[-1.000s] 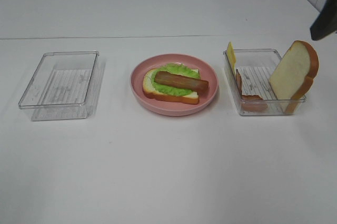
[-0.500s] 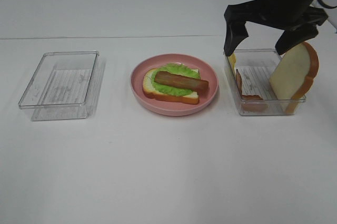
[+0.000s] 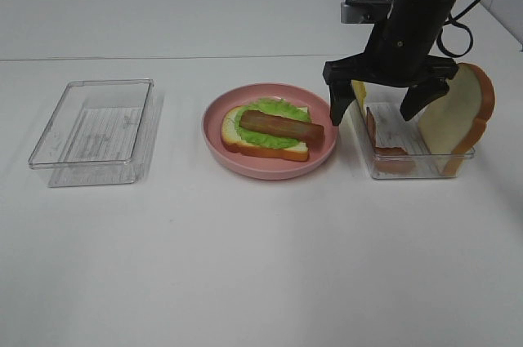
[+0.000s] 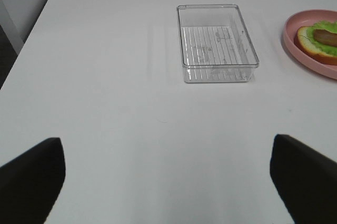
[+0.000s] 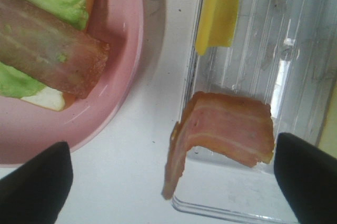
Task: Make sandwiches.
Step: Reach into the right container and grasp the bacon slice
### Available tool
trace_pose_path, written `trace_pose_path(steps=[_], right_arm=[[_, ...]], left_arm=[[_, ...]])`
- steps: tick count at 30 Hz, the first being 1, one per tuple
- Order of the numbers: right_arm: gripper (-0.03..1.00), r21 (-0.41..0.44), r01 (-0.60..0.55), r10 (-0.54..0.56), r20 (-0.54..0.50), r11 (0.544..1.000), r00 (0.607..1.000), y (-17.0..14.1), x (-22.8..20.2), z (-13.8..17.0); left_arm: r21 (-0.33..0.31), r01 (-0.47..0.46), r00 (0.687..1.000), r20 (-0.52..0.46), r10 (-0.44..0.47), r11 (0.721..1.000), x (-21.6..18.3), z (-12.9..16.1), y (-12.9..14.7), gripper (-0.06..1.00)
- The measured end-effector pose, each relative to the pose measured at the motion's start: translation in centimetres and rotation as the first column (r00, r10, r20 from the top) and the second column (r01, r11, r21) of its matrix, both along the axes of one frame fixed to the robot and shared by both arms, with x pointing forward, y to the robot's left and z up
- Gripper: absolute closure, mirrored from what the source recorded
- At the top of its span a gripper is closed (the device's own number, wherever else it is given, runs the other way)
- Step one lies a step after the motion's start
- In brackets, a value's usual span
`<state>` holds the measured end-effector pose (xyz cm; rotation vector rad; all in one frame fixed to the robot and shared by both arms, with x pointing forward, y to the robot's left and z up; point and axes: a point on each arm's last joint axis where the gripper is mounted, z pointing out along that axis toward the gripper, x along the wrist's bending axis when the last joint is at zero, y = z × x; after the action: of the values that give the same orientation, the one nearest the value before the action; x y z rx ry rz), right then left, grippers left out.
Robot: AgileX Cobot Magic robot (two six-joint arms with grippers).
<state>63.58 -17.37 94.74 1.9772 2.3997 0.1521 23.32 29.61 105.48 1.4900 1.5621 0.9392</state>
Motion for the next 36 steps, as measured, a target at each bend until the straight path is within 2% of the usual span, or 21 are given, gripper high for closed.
trace_pose_path(steps=[9,13,14,17,18,19,22,31,34,35,36], right_arm=[[0.00,-0.011,-0.005,0.005,-0.034,1.000,0.999,0.1,0.2,-1.6],[0.13,-0.013,-0.011,0.011,-0.039,1.000,0.999,0.1,0.3,-1.8],[0.25,-0.013,-0.011,0.011,-0.041,1.000,0.999,0.1,0.3,-1.9],[0.31,-0.013,-0.011,0.011,-0.042,1.000,0.999,0.1,0.3,-2.0],[0.43,-0.013,-0.008,0.008,-0.041,1.000,0.999,0.1,0.3,-2.0],[0.51,-0.011,-0.003,0.003,-0.036,1.000,0.999,0.1,0.3,-1.9],[0.56,-0.011,0.000,0.000,-0.034,1.000,0.999,0.1,0.3,-1.9],[0.59,-0.008,0.005,-0.006,-0.025,1.000,1.000,0.1,0.4,-1.9],[0.65,-0.007,0.009,-0.009,-0.024,1.000,1.000,0.1,0.4,-1.9],[0.74,-0.007,0.009,-0.009,-0.024,1.000,1.000,0.1,0.4,-1.9],[0.74,-0.007,0.009,-0.009,-0.024,1.000,1.000,0.1,0.4,-1.9]], left_arm=[[0.000,0.000,1.000,0.000,0.000,1.000,0.0,0.0,0.0,-0.03],[0.000,0.000,1.000,0.000,0.000,1.000,0.0,0.0,0.0,-0.03],[0.000,0.000,1.000,0.000,0.000,1.000,0.0,0.0,0.0,-0.03],[0.000,0.000,1.000,0.000,0.000,1.000,0.0,0.0,0.0,-0.03],[0.000,0.000,1.000,0.000,0.000,1.000,0.0,0.0,0.0,-0.03],[0.000,0.000,1.000,0.000,0.000,1.000,0.0,0.0,0.0,-0.03],[0.000,0.000,1.000,0.000,0.000,1.000,0.0,0.0,0.0,-0.03],[0.000,0.000,1.000,0.000,0.000,1.000,0.0,0.0,0.0,-0.03],[0.000,0.000,1.000,0.000,0.000,1.000,0.0,0.0,0.0,-0.03],[0.000,0.000,1.000,0.000,0.000,1.000,0.0,0.0,0.0,-0.03],[0.000,0.000,1.000,0.000,0.000,1.000,0.0,0.0,0.0,-0.03]])
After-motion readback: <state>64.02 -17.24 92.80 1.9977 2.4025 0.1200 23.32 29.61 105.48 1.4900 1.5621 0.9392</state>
